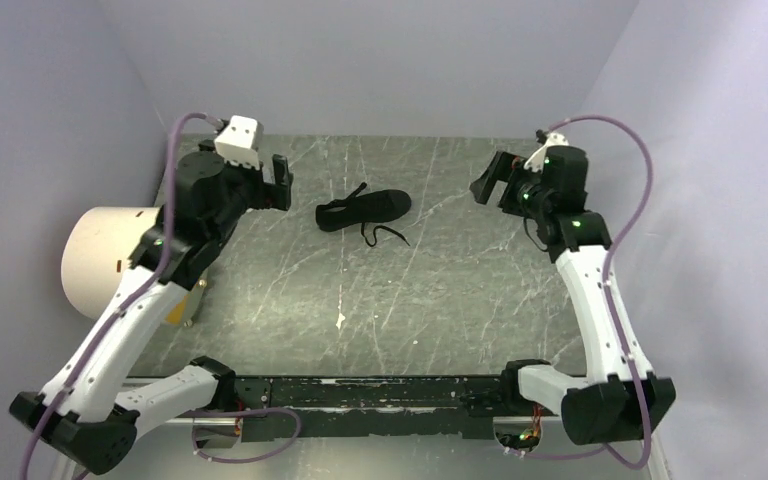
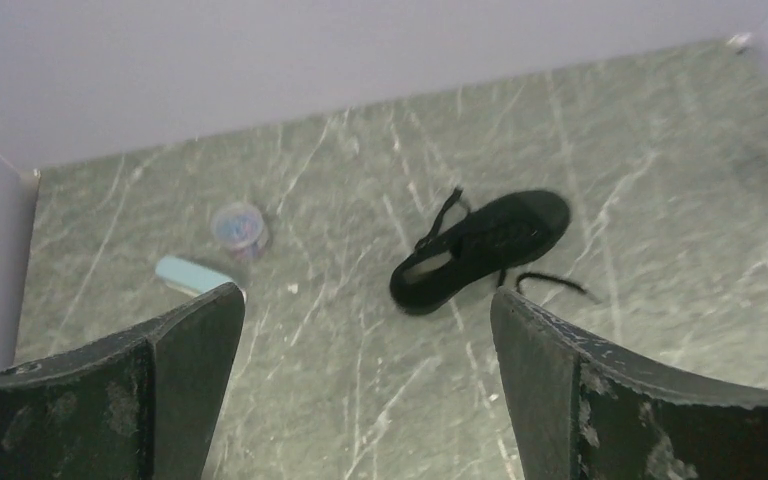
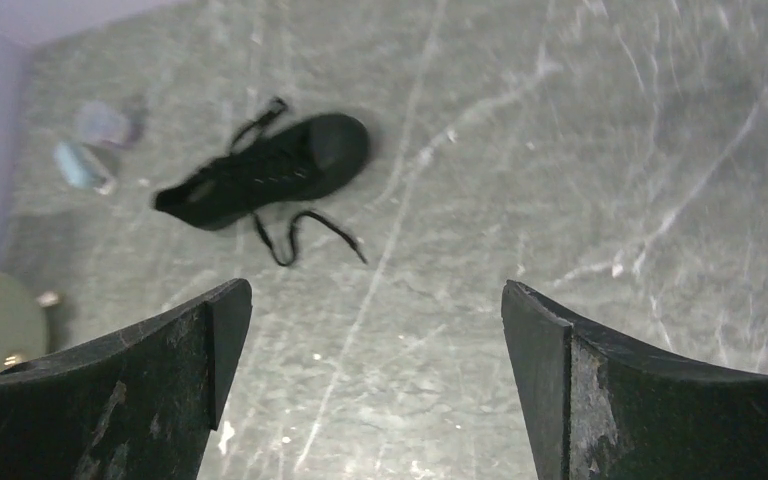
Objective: Tie the shoes
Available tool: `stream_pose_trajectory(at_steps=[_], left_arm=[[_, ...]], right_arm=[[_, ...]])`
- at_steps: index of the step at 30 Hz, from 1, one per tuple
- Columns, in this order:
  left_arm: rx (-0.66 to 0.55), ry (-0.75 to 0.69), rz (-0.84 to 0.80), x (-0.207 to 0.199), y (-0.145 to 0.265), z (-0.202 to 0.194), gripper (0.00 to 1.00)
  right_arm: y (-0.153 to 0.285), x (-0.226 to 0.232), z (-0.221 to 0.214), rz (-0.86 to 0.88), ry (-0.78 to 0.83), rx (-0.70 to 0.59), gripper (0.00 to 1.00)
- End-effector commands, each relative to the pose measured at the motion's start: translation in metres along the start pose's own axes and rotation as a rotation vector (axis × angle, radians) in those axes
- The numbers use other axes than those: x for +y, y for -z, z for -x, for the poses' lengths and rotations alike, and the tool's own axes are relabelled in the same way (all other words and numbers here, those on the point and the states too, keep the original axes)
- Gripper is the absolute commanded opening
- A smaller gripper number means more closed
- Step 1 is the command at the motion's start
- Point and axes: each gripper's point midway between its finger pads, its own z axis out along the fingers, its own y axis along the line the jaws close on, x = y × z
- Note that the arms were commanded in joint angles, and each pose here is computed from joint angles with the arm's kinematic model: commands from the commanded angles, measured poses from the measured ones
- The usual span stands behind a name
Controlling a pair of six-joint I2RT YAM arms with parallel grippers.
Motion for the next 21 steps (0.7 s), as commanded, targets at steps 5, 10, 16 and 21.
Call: stream_pose_trajectory(at_steps=[5, 10, 16, 21], left_arm=[[0.025, 0.003, 0.033, 0.025, -0.068, -0.069, 0.97], [0.134, 0.093, 0.189, 0.06, -0.092, -0.108, 0.97], [0.279, 0.147, 0.27, 0.083, -0.114, -0.135, 0.97], [0.329, 0.143, 0.078, 0.063, -0.14, -0.143, 0.97]], right_arm=[[-0.066, -0.07, -0.055, -0.244, -0.072, -0.008, 1.0], [-0.087, -0.089, -0.095, -0.269, -0.127, 0.059, 1.0], [-0.108, -0.079, -0.127, -0.24, -0.146, 0.124, 1.0], [-0.13, -0.038, -0.15, -0.134, -0.088, 0.253, 1.0]])
